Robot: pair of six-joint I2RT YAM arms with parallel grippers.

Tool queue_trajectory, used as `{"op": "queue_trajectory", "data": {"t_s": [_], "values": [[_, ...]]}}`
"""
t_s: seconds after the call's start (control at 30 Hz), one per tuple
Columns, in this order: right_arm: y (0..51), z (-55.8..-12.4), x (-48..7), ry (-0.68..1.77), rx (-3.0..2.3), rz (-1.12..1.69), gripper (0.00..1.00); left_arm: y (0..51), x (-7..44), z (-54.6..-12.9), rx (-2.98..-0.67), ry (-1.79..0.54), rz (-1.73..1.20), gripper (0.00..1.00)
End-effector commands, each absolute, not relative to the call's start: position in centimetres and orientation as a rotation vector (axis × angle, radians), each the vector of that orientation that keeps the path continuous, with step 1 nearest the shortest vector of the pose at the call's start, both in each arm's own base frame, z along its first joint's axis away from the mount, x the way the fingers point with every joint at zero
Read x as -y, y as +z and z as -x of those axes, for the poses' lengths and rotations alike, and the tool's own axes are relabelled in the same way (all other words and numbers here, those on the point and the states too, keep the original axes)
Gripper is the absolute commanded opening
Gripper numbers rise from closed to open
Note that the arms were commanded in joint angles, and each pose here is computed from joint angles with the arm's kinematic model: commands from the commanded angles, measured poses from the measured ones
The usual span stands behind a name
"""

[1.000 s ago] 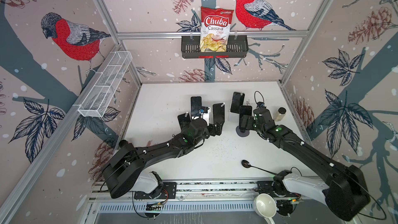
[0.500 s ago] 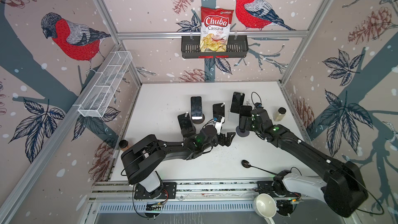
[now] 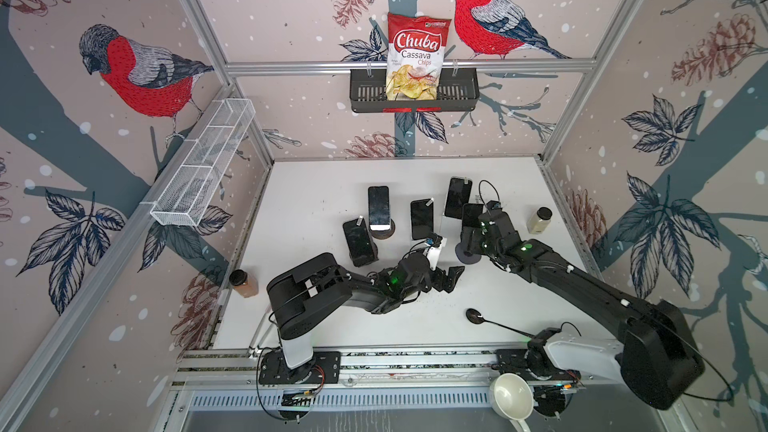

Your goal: Remove the phone from the phone stand

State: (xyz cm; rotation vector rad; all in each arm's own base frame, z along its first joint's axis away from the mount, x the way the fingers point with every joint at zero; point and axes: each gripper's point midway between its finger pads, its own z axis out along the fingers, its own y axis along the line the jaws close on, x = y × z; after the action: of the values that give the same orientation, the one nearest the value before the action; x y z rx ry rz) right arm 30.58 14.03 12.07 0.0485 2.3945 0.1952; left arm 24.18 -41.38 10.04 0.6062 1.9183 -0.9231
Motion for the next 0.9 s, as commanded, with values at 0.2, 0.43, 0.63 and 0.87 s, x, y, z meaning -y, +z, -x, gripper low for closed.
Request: {"op": "queue_trajectory", "data": {"t_s": [0.2,0.43,0.63,0.87], "values": [[12.4,-31.5,-13.7,0.154,-2.353,-0.086,0.94,11.9,42.3,-25.1,-1.772,-0.915,-0.598,0.93],[11.9,-31.7,-14.3,0.142,-2.360,-0.071,0.85,12.0,42.7,-25.2,-1.747,-0.901,-0.614,0.93],[11.8,-32.0,-14.7,0.136,-2.362,-0.065,0.78,11.8,42.8,-25.2,-1.751,-0.871,-0.630,0.93],[11.7,-32.1,-14.9,0.119,-2.358,-0.057,0.71,11.8,42.8,-25.1,-1.749,-0.863,-0.634,0.93]]}}
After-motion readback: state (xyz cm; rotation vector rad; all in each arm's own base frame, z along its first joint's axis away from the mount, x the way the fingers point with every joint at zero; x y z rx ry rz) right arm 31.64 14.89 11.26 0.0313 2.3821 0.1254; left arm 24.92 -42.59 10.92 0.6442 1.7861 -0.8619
